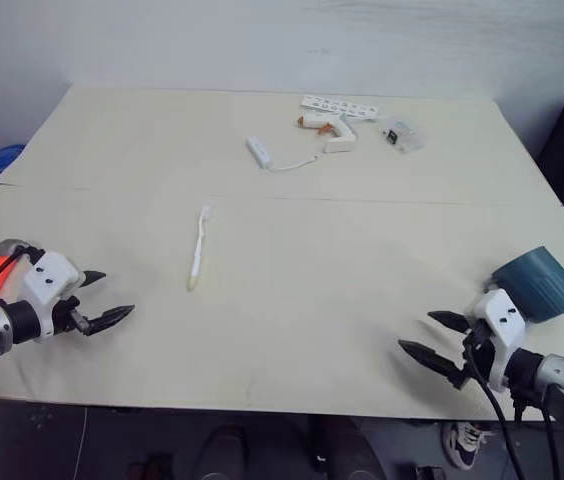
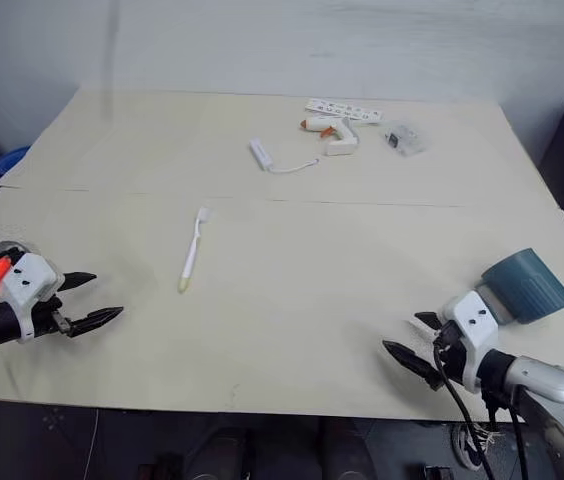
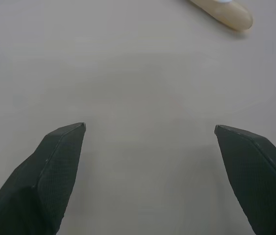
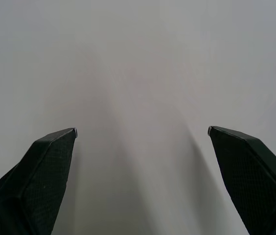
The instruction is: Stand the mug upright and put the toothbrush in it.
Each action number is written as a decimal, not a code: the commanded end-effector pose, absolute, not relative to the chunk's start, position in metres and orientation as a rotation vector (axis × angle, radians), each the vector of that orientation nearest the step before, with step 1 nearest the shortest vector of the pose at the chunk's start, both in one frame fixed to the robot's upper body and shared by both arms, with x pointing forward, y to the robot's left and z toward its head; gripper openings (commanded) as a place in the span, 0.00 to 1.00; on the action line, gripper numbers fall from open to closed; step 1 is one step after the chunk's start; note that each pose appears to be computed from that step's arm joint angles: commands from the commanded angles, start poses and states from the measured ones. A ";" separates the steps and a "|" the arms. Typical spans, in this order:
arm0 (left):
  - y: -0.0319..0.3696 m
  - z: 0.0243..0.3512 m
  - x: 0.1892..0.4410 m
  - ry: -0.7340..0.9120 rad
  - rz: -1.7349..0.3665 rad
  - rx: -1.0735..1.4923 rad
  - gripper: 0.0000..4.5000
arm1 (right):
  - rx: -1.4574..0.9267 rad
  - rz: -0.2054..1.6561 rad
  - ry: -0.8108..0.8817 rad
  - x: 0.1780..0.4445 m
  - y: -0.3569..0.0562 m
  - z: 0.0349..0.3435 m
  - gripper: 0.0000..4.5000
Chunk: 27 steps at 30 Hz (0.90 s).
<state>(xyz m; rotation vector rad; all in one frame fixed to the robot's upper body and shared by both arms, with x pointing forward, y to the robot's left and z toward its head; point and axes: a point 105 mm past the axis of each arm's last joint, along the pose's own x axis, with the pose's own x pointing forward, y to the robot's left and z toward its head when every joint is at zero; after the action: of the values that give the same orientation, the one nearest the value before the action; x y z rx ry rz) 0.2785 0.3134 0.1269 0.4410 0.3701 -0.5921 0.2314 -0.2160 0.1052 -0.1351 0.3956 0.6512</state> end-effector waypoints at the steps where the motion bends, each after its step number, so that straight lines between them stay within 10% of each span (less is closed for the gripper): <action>1: 0.314 0.144 0.281 0.321 -0.583 0.455 1.00 | -0.134 0.634 0.360 0.234 -0.218 0.115 1.00; 12: 0.195 0.212 0.276 0.145 -1.144 0.266 1.00 | -0.189 0.407 0.304 0.257 -0.220 0.139 1.00; 27: 0.084 0.215 0.267 0.069 -1.668 0.405 1.00 | -0.370 -0.051 0.492 0.258 -0.299 0.151 1.00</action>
<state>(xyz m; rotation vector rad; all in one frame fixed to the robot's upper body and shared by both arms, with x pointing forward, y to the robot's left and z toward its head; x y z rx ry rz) 0.2659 0.0841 0.2112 0.3740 0.0919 -1.6652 0.2580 -0.2878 0.1383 -0.3446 0.5252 0.0008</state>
